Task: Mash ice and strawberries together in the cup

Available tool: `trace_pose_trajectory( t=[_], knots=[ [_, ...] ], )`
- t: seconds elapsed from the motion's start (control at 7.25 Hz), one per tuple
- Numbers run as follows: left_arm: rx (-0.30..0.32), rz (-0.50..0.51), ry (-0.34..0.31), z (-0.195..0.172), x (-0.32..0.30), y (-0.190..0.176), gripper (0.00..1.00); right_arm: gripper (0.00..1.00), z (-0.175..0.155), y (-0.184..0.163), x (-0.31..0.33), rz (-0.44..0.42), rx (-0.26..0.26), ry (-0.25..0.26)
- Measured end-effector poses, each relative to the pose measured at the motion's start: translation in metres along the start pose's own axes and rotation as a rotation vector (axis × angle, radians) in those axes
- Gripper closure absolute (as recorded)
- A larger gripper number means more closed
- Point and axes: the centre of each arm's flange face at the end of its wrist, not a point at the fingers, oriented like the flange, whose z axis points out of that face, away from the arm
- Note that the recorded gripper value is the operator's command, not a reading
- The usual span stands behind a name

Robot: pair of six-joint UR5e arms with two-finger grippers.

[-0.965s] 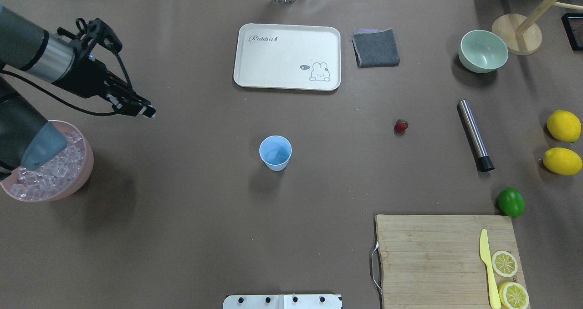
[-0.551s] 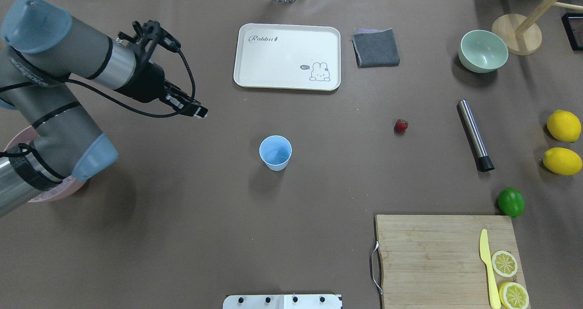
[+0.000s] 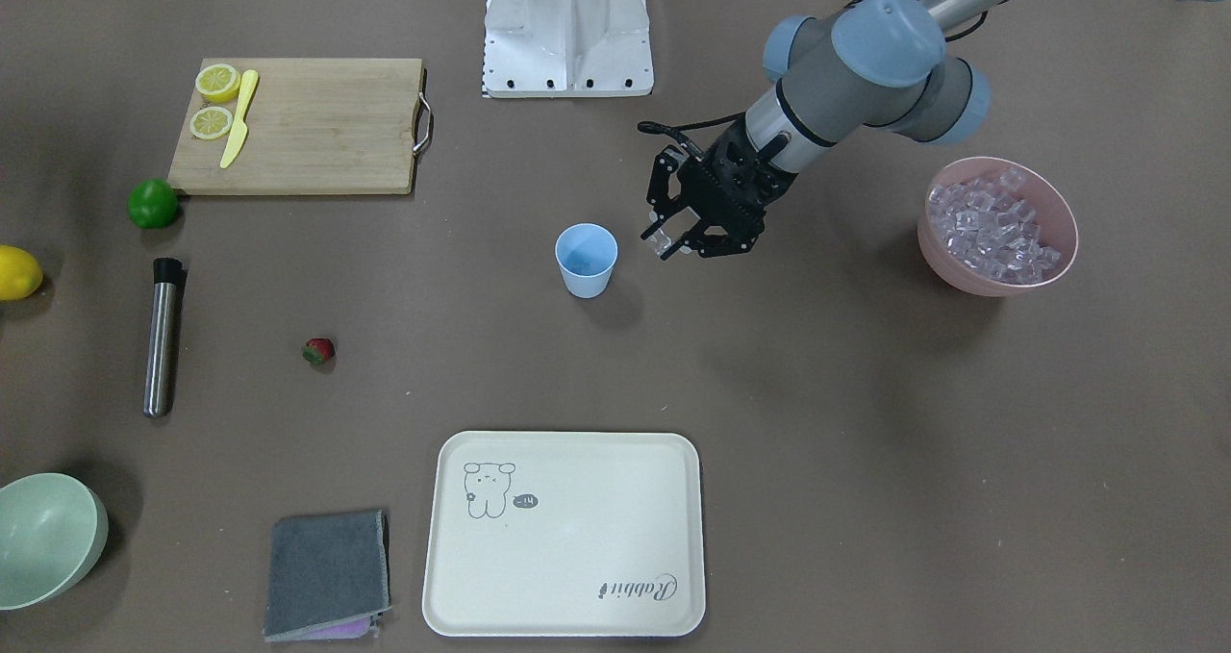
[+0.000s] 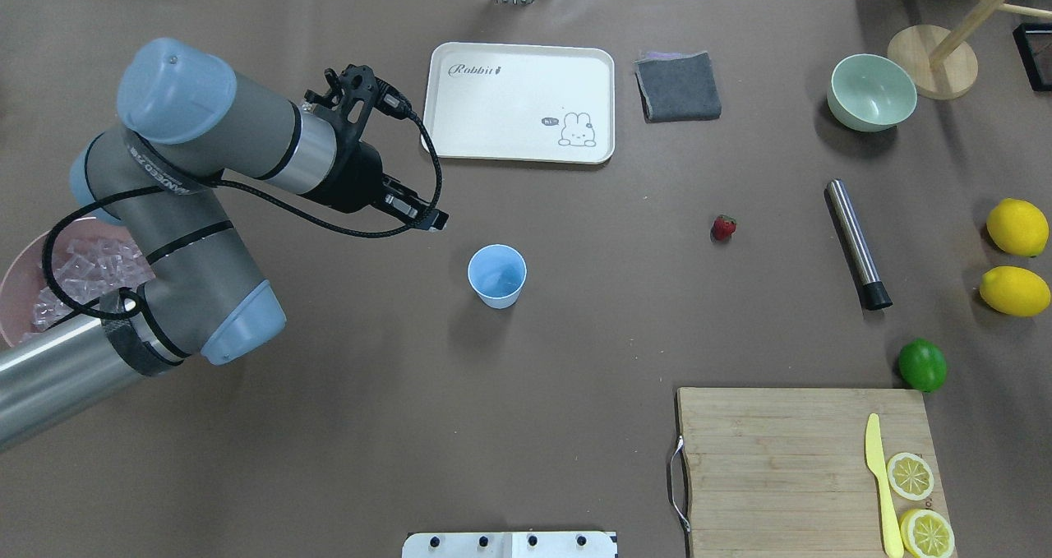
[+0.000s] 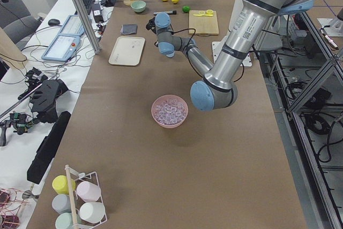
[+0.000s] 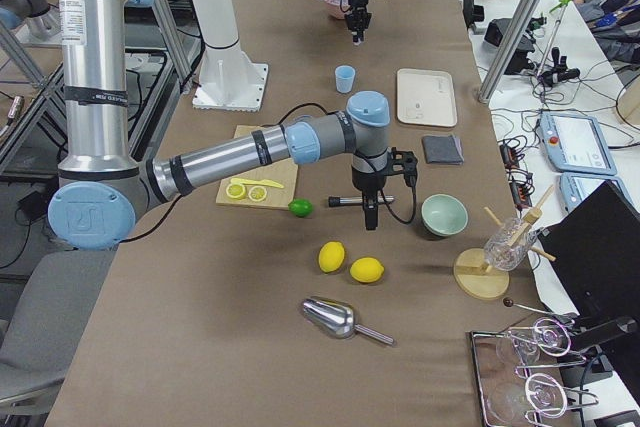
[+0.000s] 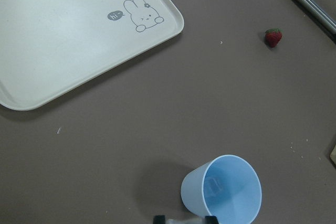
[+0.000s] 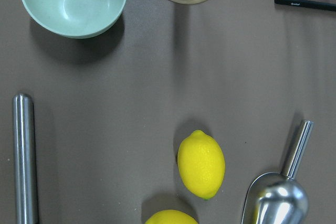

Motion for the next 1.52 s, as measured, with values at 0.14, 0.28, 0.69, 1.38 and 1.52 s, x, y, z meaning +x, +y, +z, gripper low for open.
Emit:
trace_pose_trajectory(
  t=[0.14, 0.28, 0.69, 1.38, 1.52],
  knots=[
    [0.011, -0.006, -0.009, 0.01, 0.01, 0.002, 1.0, 0.0, 0.0, 0.0, 0.0, 0.0, 0.001, 0.001],
    [0.018, -0.008, -0.018, 0.019, 0.018, 0.006, 1.0, 0.0, 0.0, 0.0, 0.0, 0.0, 0.001, 0.001],
    [0.032, -0.022, -0.037, 0.042, 0.037, 0.015, 1.0, 0.0, 0.0, -0.001, -0.005, -0.01, 0.002, -0.002],
    [0.061, -0.031, -0.076, 0.062, 0.05, 0.02, 1.0, 0.0, -0.001, -0.007, -0.013, -0.024, 0.007, -0.005],
    [0.064, -0.036, -0.075, 0.065, 0.052, 0.019, 0.97, 0.0, -0.001, -0.007, -0.013, -0.024, 0.007, -0.005]
  ],
)
